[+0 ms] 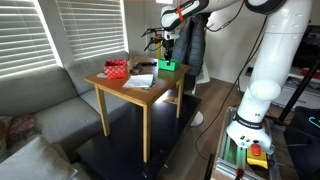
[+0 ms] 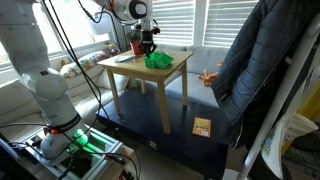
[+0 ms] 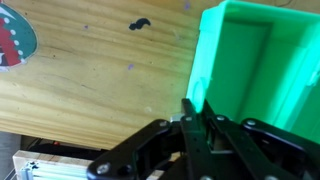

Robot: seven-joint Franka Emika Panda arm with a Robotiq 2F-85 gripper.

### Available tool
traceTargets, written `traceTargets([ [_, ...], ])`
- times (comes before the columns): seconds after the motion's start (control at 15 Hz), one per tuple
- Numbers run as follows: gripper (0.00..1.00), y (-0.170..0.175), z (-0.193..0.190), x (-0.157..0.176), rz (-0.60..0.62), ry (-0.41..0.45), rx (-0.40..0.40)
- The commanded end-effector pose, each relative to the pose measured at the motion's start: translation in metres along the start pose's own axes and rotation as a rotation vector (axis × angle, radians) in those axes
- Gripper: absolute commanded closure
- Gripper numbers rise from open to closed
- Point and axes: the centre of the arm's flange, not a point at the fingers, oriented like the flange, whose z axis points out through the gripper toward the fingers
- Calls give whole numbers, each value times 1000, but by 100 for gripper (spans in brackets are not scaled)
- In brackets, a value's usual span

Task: Rotate the green box on the table

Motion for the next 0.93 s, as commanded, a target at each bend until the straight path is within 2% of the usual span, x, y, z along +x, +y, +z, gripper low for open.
traceTargets([
  [0.0,60,64,-1,-24,28,-17,-10],
  [0.2,38,79,-16,-21,-18,-34,-7],
  [0.4,17,89,-38,-12,-18,-51,54],
  [0.53,3,82,-53,-1,37,-45,103],
  [0.87,0,56,-89,43,76,-50,158],
])
